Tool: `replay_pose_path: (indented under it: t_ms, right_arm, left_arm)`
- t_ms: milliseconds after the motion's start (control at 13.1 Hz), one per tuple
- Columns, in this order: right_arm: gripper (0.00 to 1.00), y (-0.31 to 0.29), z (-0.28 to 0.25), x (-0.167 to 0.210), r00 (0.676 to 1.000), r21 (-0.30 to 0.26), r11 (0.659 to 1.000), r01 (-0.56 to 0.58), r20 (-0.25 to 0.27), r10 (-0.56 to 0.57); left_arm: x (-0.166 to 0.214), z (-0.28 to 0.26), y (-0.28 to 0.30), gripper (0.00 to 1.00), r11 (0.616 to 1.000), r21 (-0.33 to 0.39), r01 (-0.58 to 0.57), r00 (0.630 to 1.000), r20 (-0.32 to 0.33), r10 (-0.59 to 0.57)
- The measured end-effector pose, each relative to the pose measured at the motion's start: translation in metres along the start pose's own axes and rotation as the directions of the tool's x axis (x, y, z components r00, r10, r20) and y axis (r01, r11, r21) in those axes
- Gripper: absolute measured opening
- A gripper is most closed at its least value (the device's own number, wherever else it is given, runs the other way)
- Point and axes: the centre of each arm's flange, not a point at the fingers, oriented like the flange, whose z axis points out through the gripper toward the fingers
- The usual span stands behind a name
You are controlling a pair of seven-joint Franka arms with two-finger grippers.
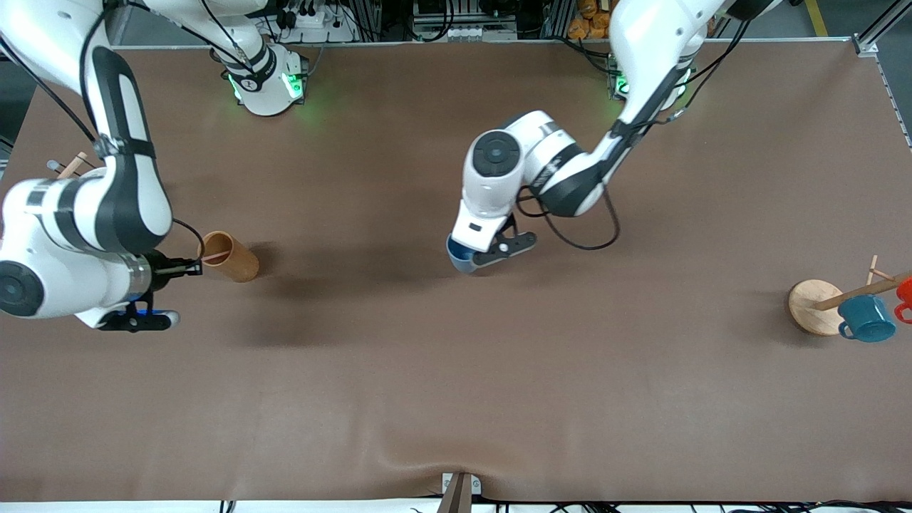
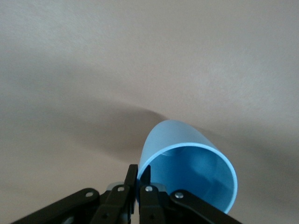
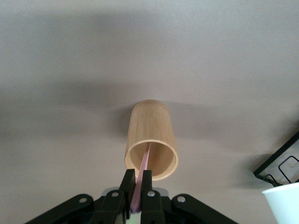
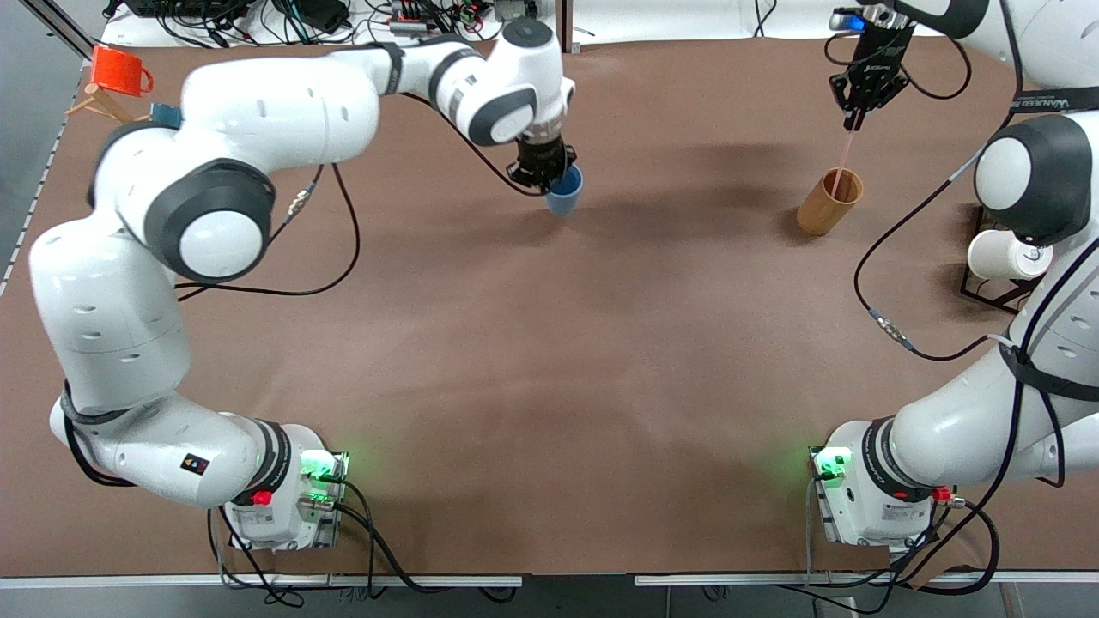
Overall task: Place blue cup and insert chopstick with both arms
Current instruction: 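Carry the blue cup to mid-table with the left gripper and set it down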
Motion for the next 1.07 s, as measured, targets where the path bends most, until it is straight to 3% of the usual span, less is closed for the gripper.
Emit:
replay_pose_path:
  t_ms: [380,609,761,913,1065]
  right_arm:
    - [0.1,-0.003,-0.06,-0.011,0.992,-0.006,0.997,0.071,-0.108,-0.071]
    - [0.1,-0.017,-0.077,-0.017,0.985,-0.016,0.994,0.104,-0.136,-0.105]
    - [0.1,-0.036,-0.082,-0.021,0.981,-0.027,0.991,0.13,-0.143,-0.133]
    - [0.1,-0.054,-0.086,-0.025,0.976,-0.037,0.987,0.156,-0.149,-0.16]
    - [0.1,-0.069,-0.088,-0.028,0.971,-0.046,0.983,0.178,-0.153,-0.183]
  left_arm:
    - [-0.01,0.011,0.011,0.09,1.0,0.006,-0.022,1.0,-0.016,0.022]
    - [-0.009,-0.012,0.018,0.4,0.999,-0.021,-0.026,0.999,-0.042,0.025]
    - [0.006,-0.056,0.014,0.63,1.0,-0.026,-0.008,0.997,-0.08,0.006]
    - [0.038,-0.118,-0.004,0.85,1.0,-0.016,0.013,0.992,-0.125,-0.015]
    - [0.08,-0.176,-0.04,1.0,1.0,-0.014,0.028,0.985,-0.17,-0.03]
